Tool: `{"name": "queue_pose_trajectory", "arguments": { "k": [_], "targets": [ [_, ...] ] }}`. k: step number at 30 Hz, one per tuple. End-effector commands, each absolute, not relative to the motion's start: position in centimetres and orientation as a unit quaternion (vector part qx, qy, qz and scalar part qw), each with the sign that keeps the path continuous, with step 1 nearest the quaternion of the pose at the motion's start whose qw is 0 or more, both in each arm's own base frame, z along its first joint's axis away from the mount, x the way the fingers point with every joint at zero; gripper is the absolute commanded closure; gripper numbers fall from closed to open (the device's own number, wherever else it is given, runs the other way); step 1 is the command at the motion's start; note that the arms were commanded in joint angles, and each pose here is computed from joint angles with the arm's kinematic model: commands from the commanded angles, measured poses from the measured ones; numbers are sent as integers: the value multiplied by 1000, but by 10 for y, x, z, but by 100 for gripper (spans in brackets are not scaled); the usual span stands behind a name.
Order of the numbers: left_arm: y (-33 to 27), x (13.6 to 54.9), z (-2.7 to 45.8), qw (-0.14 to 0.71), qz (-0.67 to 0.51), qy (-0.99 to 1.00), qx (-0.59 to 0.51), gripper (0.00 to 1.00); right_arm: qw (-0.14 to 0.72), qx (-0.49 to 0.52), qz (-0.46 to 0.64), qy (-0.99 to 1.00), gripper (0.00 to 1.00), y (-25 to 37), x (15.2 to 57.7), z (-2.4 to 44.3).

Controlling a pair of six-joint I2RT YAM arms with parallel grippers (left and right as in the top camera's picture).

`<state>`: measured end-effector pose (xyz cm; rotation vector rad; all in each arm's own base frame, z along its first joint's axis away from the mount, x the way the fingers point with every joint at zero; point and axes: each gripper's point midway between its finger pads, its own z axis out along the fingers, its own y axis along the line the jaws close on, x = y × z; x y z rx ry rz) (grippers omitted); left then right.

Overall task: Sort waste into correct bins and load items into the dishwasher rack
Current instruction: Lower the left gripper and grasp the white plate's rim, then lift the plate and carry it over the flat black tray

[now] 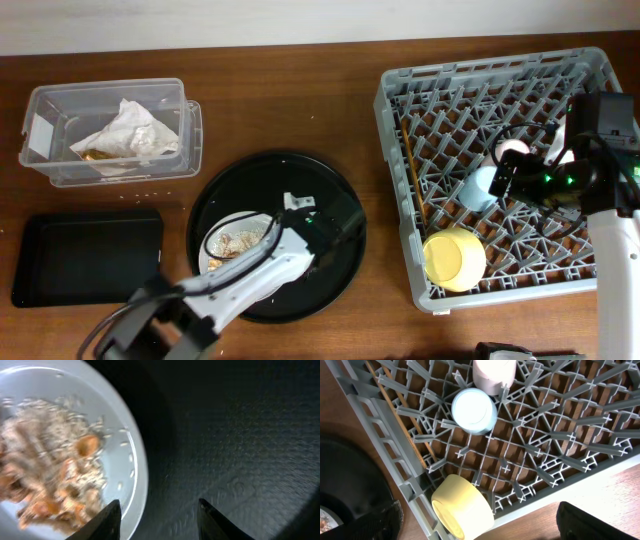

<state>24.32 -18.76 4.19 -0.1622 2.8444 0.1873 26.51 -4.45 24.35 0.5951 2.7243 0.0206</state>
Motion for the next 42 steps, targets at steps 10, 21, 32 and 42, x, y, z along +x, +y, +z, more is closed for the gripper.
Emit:
{"name": "queue_pose_trajectory", "arguments": {
  "k": [10,21,32,42],
  "targets": [
    [-165,247,8,47,53,997,-4,51,181,217,2,959,1,-49,267,247],
    [-171,243,9,59,64,996,-1,53,181,217,2,959,1,-49,267,247],
    [-159,238,-8,43,100,993,-37,73,181,217,2,959,1,-49,267,247],
    [-152,230,-6,28,116,992,-35,99,181,217,2,959,1,-49,267,247]
  ]
}}
